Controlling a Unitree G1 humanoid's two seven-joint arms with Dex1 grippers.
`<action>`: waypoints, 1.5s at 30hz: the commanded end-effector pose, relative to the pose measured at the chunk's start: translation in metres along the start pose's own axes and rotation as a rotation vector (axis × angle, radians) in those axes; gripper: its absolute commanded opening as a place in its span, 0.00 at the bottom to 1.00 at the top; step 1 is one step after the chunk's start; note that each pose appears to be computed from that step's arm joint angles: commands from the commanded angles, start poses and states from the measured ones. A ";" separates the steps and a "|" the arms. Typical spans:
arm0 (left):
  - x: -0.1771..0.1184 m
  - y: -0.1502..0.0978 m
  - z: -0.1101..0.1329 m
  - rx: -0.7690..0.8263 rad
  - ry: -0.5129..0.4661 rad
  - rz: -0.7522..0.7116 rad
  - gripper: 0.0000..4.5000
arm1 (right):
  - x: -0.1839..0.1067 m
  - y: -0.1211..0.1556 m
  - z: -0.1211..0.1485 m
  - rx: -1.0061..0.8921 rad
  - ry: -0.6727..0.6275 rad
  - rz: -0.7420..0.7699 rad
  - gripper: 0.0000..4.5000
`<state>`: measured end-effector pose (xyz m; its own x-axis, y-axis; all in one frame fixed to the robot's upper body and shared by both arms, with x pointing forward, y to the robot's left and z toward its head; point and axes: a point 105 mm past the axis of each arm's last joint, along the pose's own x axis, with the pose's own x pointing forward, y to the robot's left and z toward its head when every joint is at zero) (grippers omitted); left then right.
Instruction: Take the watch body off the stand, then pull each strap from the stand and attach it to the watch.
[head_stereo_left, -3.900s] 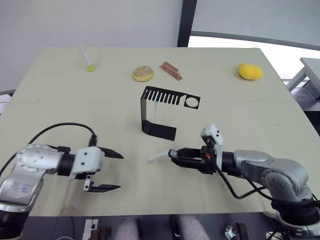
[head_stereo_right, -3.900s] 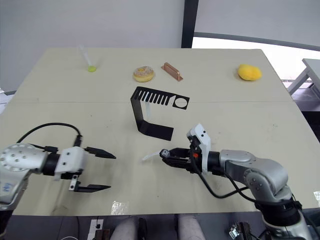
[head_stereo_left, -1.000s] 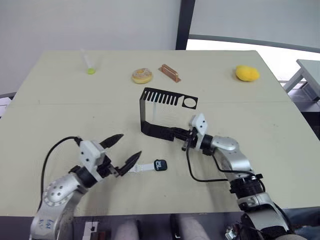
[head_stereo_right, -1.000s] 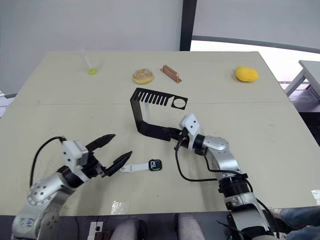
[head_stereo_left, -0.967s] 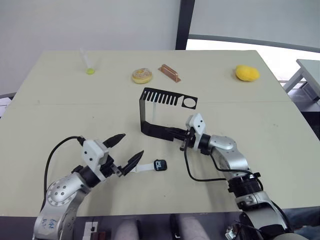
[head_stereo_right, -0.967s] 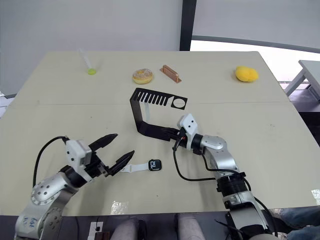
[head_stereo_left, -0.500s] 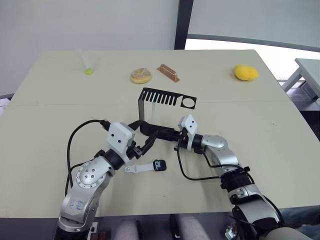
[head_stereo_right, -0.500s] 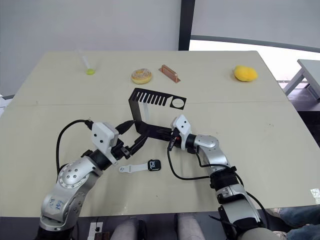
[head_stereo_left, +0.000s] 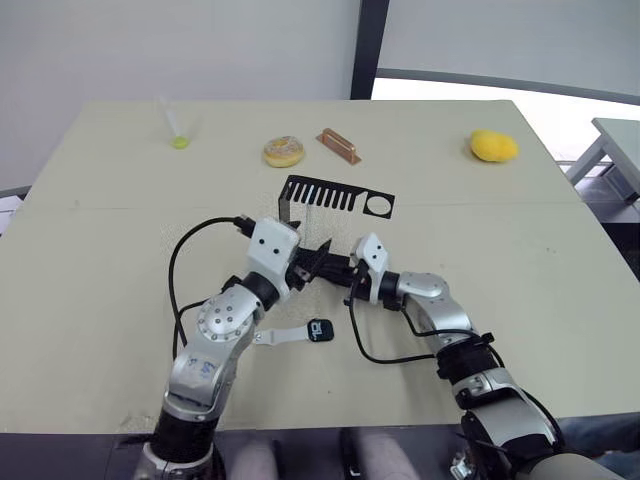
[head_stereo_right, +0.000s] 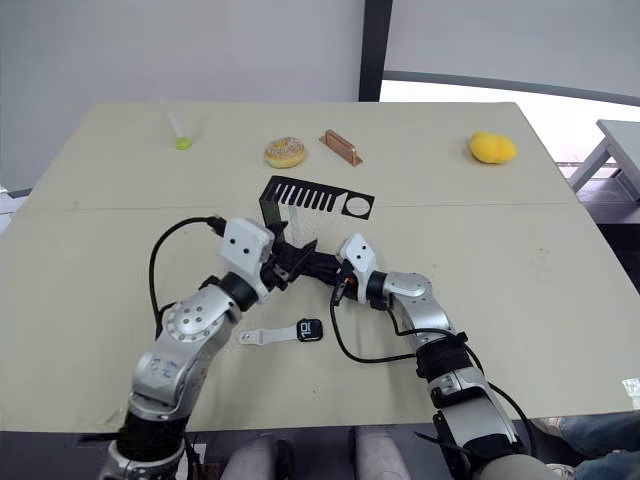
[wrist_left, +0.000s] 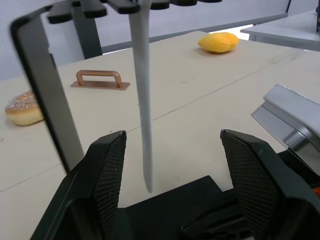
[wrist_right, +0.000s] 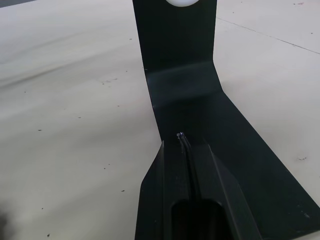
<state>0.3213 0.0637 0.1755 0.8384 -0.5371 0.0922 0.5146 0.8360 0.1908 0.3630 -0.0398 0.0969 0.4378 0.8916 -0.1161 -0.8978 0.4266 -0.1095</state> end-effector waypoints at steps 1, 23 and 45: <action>0.008 -0.003 0.008 0.021 -0.047 -0.010 0.72 | 0.000 0.004 0.001 -0.012 0.000 0.023 0.00; 0.026 -0.003 0.008 0.060 -0.109 0.017 0.00 | 0.001 0.007 -0.008 0.004 0.019 0.016 0.00; 0.010 0.009 0.023 0.135 -0.171 0.076 0.00 | -0.004 -0.003 -0.028 0.074 0.104 -0.079 0.00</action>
<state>0.3358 0.0615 0.1819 0.8409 -0.5033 0.1990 0.4426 0.8511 0.2825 0.3670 -0.0403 0.0949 0.4825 0.8665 -0.1279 -0.8755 0.4732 -0.0972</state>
